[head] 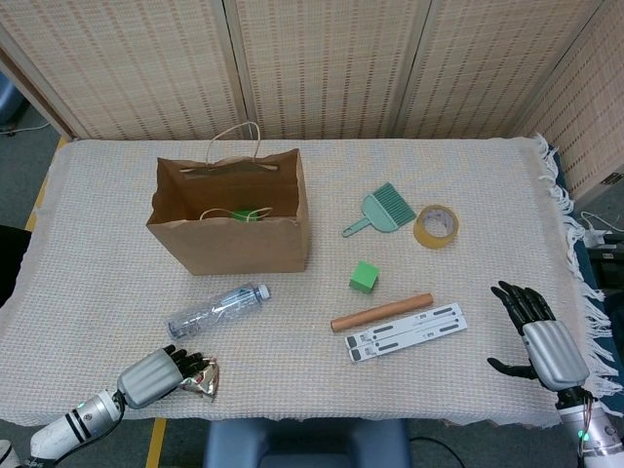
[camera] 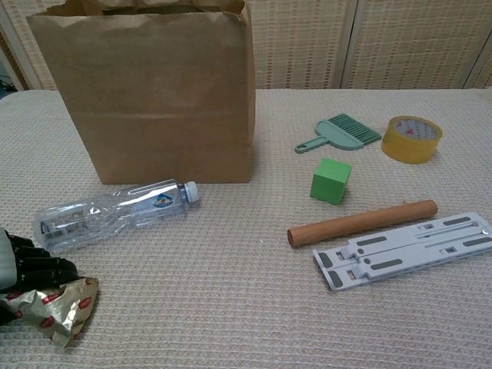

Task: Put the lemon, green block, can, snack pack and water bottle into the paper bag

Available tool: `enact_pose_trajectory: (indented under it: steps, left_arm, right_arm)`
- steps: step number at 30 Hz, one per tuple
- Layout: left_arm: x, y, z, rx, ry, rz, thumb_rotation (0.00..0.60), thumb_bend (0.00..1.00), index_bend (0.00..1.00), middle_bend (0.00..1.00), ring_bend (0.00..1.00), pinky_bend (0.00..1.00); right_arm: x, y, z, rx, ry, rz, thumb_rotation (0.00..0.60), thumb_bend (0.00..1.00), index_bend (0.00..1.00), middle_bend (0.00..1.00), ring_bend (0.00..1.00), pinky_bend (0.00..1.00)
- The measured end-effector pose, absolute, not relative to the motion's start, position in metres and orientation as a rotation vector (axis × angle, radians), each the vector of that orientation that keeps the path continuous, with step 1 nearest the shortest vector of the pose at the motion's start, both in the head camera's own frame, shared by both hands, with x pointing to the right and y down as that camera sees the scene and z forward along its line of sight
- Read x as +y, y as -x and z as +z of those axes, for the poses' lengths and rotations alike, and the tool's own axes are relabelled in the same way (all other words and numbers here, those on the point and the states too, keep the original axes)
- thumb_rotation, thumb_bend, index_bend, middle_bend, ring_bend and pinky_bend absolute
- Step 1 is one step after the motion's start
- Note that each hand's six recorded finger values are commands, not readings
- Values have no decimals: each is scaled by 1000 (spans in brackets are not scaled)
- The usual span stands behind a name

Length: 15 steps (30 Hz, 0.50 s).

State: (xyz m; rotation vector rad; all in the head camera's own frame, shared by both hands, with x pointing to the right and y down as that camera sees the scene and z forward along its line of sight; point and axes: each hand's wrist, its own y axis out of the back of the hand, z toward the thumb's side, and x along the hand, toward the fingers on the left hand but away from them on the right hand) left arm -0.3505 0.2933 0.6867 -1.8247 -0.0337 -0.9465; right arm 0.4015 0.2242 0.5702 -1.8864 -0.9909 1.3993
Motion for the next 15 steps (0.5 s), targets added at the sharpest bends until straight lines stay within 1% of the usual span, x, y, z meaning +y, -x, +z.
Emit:
enact_pose_trajectory:
  steps: [3,7,10,15]
  left_arm:
    - [291,354,682,-13,1821,-945,600,683,664,673,633,798]
    - [281,361,669,32,1793,-944,600,685,668,679,639,798]
    - [266,372,653,85,1748,-957,600,685,668,679,639,798]
    - [221,399,620,222,1619,-1014,600,691,668,679,639,798]
  right_arm:
    - [224,-401,570,-992,1887,1399,600,8,0,0,0,0]
    - [224,-402,570,-996,1888,1398,600,10,0,0,0,0]
    - [224,-402,570,-995,1889,1400,600,10,0,0,0,0]
    - [224,-402,570,-996,1888,1398,600,10,0,0,0,0]
